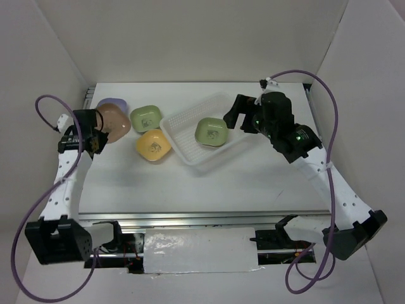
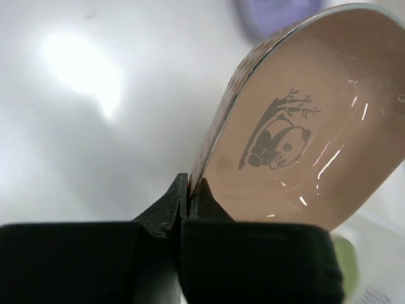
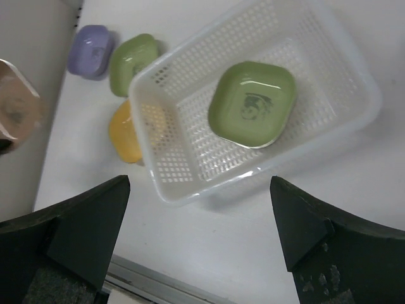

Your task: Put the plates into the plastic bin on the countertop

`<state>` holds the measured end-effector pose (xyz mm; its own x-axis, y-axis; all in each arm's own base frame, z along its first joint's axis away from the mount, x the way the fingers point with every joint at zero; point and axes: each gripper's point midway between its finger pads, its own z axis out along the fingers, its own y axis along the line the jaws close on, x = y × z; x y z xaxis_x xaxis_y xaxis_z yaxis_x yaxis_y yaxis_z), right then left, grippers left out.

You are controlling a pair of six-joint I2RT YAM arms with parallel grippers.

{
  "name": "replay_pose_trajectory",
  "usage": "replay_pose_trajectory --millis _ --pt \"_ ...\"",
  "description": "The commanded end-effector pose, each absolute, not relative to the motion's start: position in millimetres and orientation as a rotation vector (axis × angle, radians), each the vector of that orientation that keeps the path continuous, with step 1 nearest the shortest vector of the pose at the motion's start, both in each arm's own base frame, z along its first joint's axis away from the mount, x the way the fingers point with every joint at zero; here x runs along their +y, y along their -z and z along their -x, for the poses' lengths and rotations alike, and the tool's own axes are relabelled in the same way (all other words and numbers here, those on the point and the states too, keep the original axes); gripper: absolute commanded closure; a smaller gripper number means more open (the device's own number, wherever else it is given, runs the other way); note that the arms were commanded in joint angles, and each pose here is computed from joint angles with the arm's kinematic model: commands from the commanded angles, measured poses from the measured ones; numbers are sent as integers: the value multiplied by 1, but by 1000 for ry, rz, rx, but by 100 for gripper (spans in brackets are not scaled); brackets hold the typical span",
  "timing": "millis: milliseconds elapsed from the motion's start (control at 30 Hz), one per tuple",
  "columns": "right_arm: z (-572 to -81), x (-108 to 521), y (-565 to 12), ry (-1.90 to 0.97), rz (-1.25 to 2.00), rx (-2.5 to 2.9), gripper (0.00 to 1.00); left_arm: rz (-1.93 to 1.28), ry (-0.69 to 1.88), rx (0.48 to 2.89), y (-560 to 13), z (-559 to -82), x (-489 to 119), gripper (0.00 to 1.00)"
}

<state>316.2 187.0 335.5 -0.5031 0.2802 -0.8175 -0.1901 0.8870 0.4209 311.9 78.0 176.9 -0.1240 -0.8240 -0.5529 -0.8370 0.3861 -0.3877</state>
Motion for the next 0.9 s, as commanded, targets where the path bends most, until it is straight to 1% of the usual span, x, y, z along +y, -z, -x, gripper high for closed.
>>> replay_pose_trajectory --millis 0,100,133,167,200,233,267,300,333,367,467,600,667,700,800,833,867 --pt "-318 169 -326 -590 -126 2013 0 1281 64 1853 -234 -327 40 100" --pt "-317 150 -322 -590 -173 2007 0 1007 263 1936 -257 -358 -28 100" --pt "-314 146 -323 -593 -179 2002 0 875 410 1931 -275 -378 -57 100" --pt "-314 138 -321 -576 -200 2007 0 755 406 2018 -259 -395 -75 100" --pt "-314 131 -322 -563 -213 2004 0 643 460 2020 -277 -410 -97 100" --pt "-310 130 -319 -575 -211 2017 0 503 562 2062 -283 -419 -125 100" --pt "-310 125 -320 -570 -218 2014 0 398 556 2113 -278 -443 -146 100" --pt "-309 121 -318 -563 -226 2014 0 338 562 2155 -272 -451 -158 100" --pt "-307 118 -317 -556 -227 2017 0 289 544 2268 -240 -460 -171 100" --pt "-307 113 -316 -546 -236 2018 0 200 561 2237 -261 -469 -189 100" --pt "-303 105 -311 -526 -256 2028 0 101 534 2302 -245 -479 -218 100" --pt "-300 98 -308 -523 -274 2030 0 82 503 2366 -219 -484 -234 100" --pt "-299 95 -307 -509 -274 2031 0 61 510 2400 -204 -483 -243 96" --pt "-300 92 -304 -496 -286 2036 0 43 530 2401 -202 -483 -249 94" --pt "-306 77 -290 -457 -337 2058 0 -8 555 2418 -194 -477 -265 71" --pt "-307 75 -285 -462 -350 2065 0 -5 559 2418 -195 -477 -268 49" --pt "-310 69 -279 -457 -378 2072 0 -3 549 2422 -194 -474 -271 38"
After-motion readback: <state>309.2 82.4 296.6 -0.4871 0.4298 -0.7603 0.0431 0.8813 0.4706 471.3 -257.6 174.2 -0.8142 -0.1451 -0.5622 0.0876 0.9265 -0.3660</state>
